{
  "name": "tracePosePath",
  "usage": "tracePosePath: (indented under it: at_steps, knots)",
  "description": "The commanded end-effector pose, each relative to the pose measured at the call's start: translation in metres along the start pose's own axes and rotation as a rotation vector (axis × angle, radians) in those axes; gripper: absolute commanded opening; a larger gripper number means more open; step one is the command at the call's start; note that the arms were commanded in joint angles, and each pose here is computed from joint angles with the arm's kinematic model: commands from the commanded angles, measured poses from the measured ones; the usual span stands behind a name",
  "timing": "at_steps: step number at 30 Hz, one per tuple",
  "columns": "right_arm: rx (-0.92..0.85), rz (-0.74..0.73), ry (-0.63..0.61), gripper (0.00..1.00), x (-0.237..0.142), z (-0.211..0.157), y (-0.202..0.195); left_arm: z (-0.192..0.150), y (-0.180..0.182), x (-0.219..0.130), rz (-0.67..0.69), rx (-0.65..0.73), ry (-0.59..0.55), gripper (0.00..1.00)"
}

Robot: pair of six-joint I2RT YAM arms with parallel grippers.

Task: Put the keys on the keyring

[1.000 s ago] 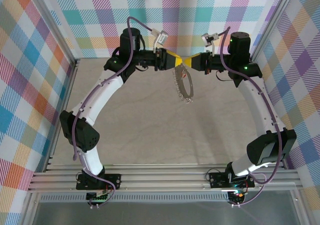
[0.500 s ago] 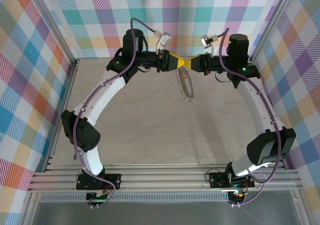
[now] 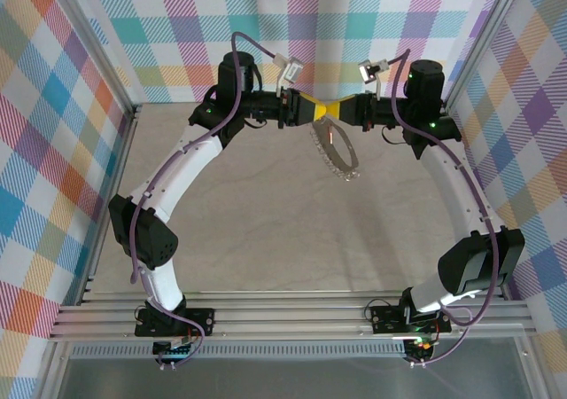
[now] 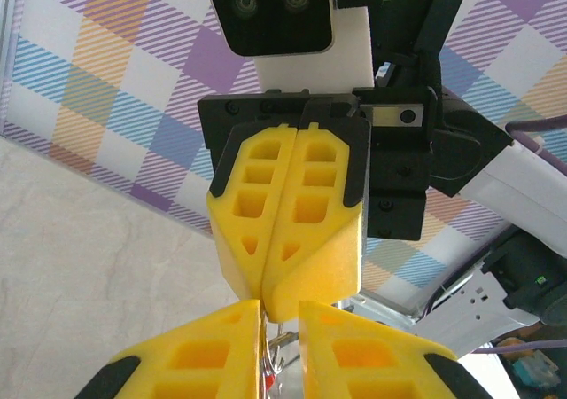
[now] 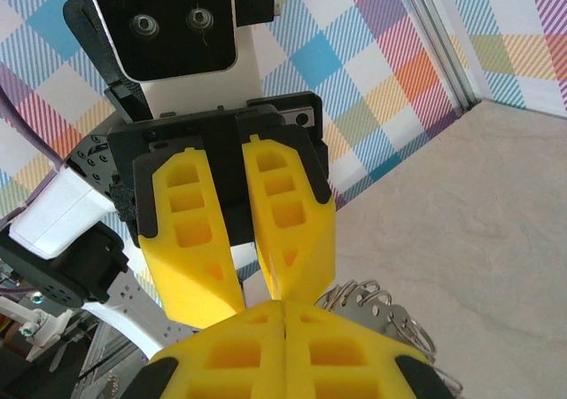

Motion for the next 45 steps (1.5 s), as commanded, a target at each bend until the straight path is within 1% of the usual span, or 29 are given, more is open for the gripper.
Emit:
tracePosePath:
  at_steps: [1,4,7,9,10,13,14,19,22,26,35,45]
  knots:
    - [-0.057,-0.039,-0.043,0.0,-0.008,0.012,-0.002,-0.009,-0.022,0.001,-0.074,0.032,0.045,0.18]
    - [-0.053,-0.036,-0.05,0.0,-0.008,0.013,-0.003,-0.008,-0.02,-0.001,-0.038,0.046,0.035,0.26]
    - [-0.047,-0.034,-0.056,0.0,-0.008,0.013,-0.003,-0.003,-0.017,-0.003,0.011,0.053,0.003,0.4]
    - [-0.04,-0.037,-0.061,0.0,-0.008,0.013,-0.005,0.006,-0.01,-0.007,0.085,0.06,-0.054,0.42]
    - [-0.033,-0.042,-0.066,0.0,-0.008,0.013,-0.006,0.013,-0.006,-0.012,0.129,0.059,-0.102,0.44]
    - [-0.011,-0.054,-0.081,0.0,-0.008,0.012,-0.008,0.028,-0.006,-0.027,0.154,0.053,-0.225,0.5]
    - [-0.005,-0.056,-0.087,0.0,-0.008,0.012,-0.009,0.031,-0.008,-0.03,0.154,0.052,-0.248,0.5]
    - [0.045,-0.082,-0.117,0.0,-0.008,0.009,-0.016,0.032,-0.026,-0.031,0.061,0.024,-0.272,0.47]
    - [0.079,-0.07,-0.137,0.0,-0.007,0.008,-0.019,0.026,-0.031,-0.026,0.01,0.002,-0.255,0.41]
    - [0.104,-0.041,-0.156,0.0,-0.006,0.007,-0.019,0.02,-0.027,-0.019,-0.006,-0.022,-0.229,0.35]
    - [0.094,0.002,-0.176,0.0,-0.008,0.01,-0.008,0.01,-0.006,-0.012,0.014,-0.068,-0.217,0.33]
    - [0.086,0.026,-0.184,0.0,-0.01,0.015,0.0,0.009,0.002,-0.003,-0.003,-0.091,-0.196,0.33]
Point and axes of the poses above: each hand's point on the last joint's axis, 136 mm out from that joint toward the fingers, its own x axis out along the fingers, its own y axis along the line the jaws close on, z = x × y, the point moved 1 cm from there along -x, back along the fingers, and after that the axes turned 12 degrees about -x, right-handed, at the moved point
